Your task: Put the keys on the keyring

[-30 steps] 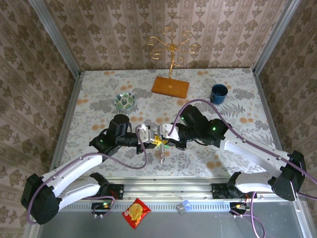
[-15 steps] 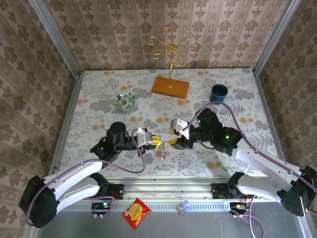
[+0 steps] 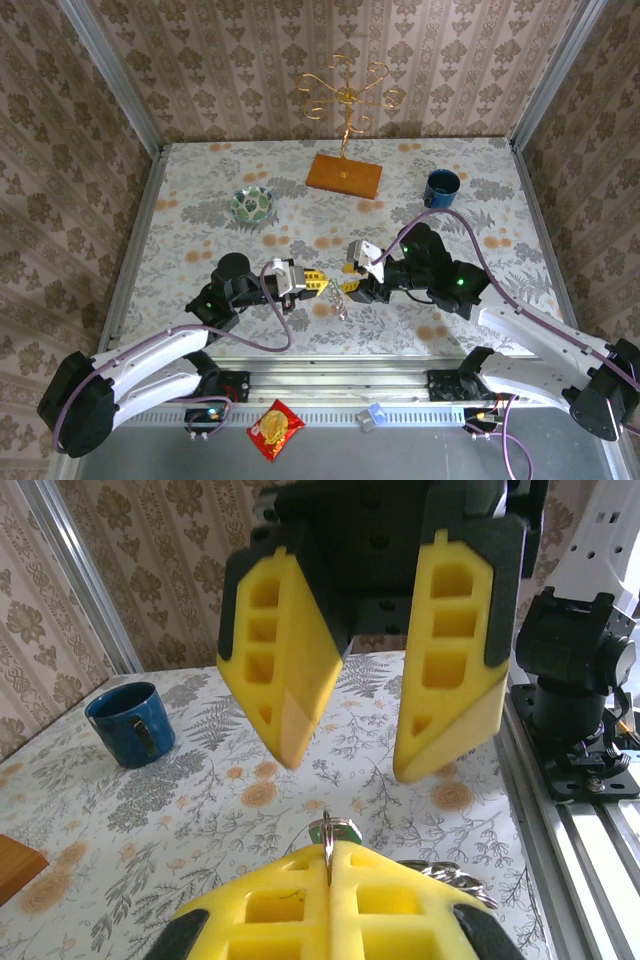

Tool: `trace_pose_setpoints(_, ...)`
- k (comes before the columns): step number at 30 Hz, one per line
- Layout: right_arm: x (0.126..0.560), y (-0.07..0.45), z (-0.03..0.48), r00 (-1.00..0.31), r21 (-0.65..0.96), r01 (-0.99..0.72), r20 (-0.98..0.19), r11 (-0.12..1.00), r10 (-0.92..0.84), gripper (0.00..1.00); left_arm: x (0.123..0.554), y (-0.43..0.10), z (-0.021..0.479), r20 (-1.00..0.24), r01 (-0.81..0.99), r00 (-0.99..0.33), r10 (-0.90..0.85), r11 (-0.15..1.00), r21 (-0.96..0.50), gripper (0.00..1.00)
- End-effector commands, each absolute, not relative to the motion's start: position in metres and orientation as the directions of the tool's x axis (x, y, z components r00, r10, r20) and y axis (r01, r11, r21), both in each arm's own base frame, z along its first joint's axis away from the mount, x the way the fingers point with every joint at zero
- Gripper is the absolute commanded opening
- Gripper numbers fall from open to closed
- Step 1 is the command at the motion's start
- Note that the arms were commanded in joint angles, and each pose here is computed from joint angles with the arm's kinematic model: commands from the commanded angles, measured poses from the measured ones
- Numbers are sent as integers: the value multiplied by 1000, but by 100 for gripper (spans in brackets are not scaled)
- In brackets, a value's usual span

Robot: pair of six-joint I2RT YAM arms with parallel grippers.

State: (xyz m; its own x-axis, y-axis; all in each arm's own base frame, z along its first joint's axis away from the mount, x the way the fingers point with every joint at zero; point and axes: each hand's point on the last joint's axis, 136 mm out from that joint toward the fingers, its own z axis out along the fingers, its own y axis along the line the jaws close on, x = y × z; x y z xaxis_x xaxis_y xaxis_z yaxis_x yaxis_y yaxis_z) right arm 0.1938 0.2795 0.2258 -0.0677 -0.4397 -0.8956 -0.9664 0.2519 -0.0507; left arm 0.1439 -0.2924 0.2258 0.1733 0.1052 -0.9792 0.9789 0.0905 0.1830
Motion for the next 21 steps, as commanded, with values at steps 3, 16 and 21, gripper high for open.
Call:
trace_pose_setpoints(3, 194, 291, 245, -36, -46, -979, -920, 198, -391, 41, 142, -295, 241, -978, 974, 203, 53, 89, 207, 0)
trace_pose_setpoints(16, 199, 294, 238, -29, -57, -980, -909, 191, -416, 27, 141, -296, 243, -978, 975, 205, 45, 77, 208, 0)
trace_pose_setpoints(21, 201, 294, 233, -30, -59, -980, -902, 191, -430, 17, 140, -297, 244, -978, 976, 206, 41, 71, 208, 0)
